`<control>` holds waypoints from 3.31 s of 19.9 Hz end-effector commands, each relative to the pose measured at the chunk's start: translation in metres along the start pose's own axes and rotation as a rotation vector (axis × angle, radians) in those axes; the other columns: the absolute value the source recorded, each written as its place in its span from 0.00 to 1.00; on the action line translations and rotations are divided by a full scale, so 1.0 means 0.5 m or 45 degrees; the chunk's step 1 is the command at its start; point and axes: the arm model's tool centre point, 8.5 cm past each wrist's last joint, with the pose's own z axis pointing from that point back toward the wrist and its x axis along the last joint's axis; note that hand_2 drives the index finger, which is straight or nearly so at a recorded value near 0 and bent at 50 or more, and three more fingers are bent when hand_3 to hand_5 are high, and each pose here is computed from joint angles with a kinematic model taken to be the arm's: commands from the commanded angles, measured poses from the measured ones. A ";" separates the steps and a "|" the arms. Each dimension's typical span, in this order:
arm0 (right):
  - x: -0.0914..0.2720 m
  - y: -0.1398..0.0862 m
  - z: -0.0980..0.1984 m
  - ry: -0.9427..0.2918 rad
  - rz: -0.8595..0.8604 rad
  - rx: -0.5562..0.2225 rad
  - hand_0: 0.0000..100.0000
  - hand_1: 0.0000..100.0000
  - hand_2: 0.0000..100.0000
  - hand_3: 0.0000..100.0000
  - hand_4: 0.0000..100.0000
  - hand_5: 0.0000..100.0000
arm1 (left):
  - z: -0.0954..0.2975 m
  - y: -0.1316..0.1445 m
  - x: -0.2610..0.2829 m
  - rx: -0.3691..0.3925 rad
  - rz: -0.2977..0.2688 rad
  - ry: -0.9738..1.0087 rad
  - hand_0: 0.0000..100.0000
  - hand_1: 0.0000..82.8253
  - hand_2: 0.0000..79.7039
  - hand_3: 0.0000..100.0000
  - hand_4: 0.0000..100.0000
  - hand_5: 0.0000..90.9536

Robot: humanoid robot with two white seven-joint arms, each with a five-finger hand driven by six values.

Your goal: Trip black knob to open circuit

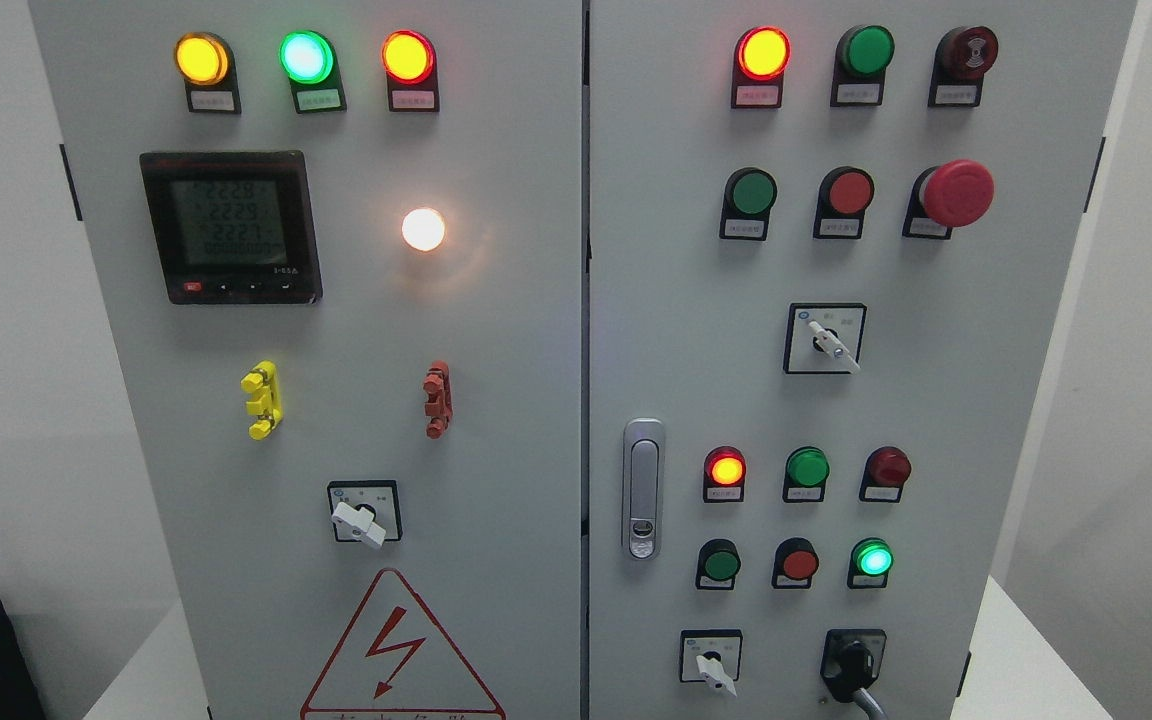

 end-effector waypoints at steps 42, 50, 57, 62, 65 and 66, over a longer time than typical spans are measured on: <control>-0.001 -0.021 0.009 0.002 0.027 -0.020 0.00 0.00 0.00 1.00 1.00 1.00 | -0.002 0.003 0.018 0.004 -0.003 -0.033 0.12 0.47 0.00 0.00 0.00 0.00; -0.009 -0.037 0.008 0.020 0.038 -0.037 0.00 0.00 0.00 1.00 1.00 1.00 | -0.002 0.001 0.017 0.002 -0.005 -0.033 0.12 0.47 0.00 0.00 0.00 0.00; -0.007 -0.049 0.009 0.018 0.047 -0.052 0.00 0.00 0.00 1.00 1.00 1.00 | -0.002 0.001 0.018 0.002 -0.003 -0.033 0.12 0.47 0.00 0.00 0.00 0.00; -0.006 -0.052 0.009 0.018 0.050 -0.055 0.00 0.00 0.00 1.00 1.00 1.00 | -0.002 0.001 0.017 0.002 -0.005 -0.031 0.12 0.47 0.00 0.00 0.00 0.00; -0.006 -0.056 0.010 0.018 0.051 -0.063 0.00 0.00 0.00 1.00 1.00 1.00 | -0.002 0.001 0.017 0.002 -0.005 -0.033 0.12 0.47 0.00 0.00 0.00 0.00; -0.006 -0.056 0.010 0.018 0.051 -0.063 0.00 0.00 0.00 1.00 1.00 1.00 | -0.002 0.001 0.017 0.002 -0.005 -0.033 0.12 0.47 0.00 0.00 0.00 0.00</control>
